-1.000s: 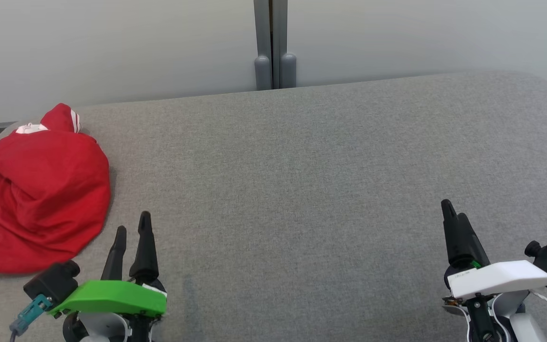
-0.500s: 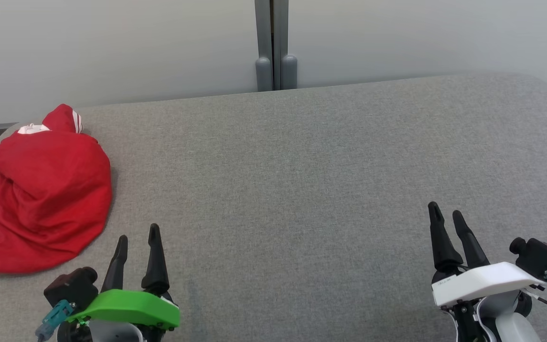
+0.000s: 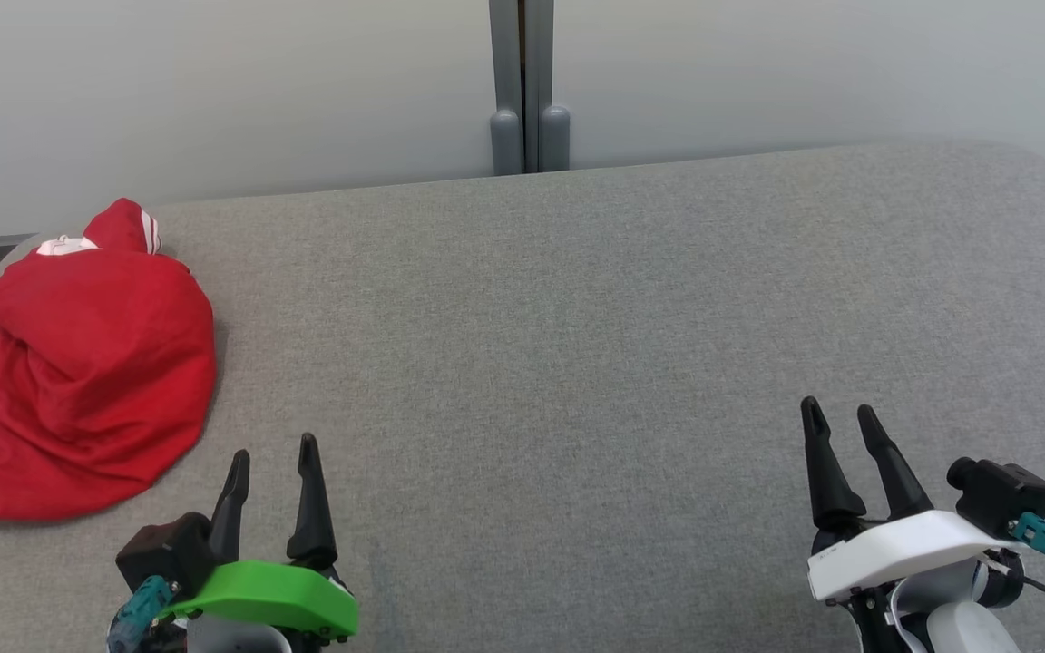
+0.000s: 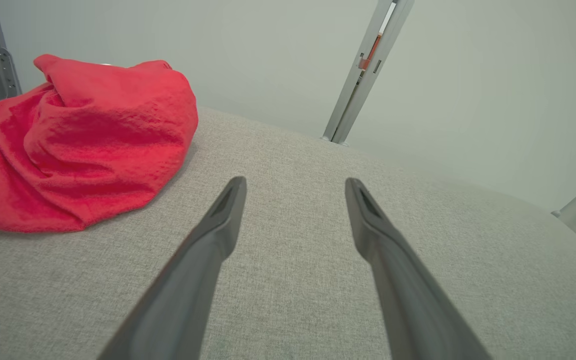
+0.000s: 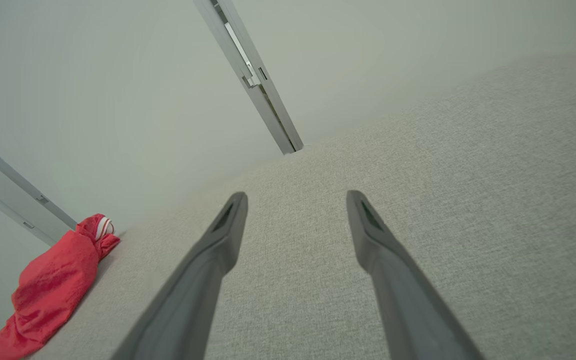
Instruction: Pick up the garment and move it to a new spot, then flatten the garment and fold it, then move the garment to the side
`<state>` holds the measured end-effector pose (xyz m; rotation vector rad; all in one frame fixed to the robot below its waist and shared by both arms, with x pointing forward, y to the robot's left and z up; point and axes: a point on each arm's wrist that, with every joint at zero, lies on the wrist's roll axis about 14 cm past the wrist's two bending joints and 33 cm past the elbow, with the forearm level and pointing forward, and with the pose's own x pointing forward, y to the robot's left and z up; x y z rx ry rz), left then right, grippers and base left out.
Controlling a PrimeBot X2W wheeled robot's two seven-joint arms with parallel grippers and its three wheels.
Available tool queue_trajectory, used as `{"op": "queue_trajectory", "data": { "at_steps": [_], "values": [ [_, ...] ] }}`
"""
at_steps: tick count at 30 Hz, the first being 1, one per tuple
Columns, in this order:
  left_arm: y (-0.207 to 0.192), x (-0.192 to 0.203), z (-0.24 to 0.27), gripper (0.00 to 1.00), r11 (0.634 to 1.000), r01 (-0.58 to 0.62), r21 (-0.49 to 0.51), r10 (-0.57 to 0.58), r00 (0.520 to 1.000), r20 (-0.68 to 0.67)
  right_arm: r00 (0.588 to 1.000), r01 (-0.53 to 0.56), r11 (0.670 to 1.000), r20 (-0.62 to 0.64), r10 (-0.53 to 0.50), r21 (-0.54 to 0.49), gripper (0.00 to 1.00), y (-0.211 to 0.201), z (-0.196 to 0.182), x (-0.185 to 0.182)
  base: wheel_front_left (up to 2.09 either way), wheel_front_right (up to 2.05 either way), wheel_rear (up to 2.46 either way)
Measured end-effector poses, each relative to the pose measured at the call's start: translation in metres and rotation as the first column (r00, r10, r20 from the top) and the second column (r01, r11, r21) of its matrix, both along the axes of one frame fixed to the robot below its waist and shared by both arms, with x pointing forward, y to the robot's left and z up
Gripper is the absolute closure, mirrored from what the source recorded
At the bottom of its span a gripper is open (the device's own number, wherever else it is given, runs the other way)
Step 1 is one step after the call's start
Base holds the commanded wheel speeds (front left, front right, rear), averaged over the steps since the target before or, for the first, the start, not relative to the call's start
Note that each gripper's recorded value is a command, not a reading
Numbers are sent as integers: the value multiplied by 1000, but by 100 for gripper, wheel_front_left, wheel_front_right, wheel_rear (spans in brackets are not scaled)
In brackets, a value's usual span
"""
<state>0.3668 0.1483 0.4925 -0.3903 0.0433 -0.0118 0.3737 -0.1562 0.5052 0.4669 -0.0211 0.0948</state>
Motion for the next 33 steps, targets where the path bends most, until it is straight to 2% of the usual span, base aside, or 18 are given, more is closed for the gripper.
{"op": "queue_trajectory", "data": {
  "at_steps": [18,33],
  "values": [
    [-3,-7,-1,0,990,15,141,-19,999,32,999,-13,987,40,19,-162,0,4,3,-3,0,0,0],
    [-5,-13,-5,0,975,26,221,-36,998,42,997,-29,960,64,49,-277,0,10,3,-6,0,0,0]
  ]
}}
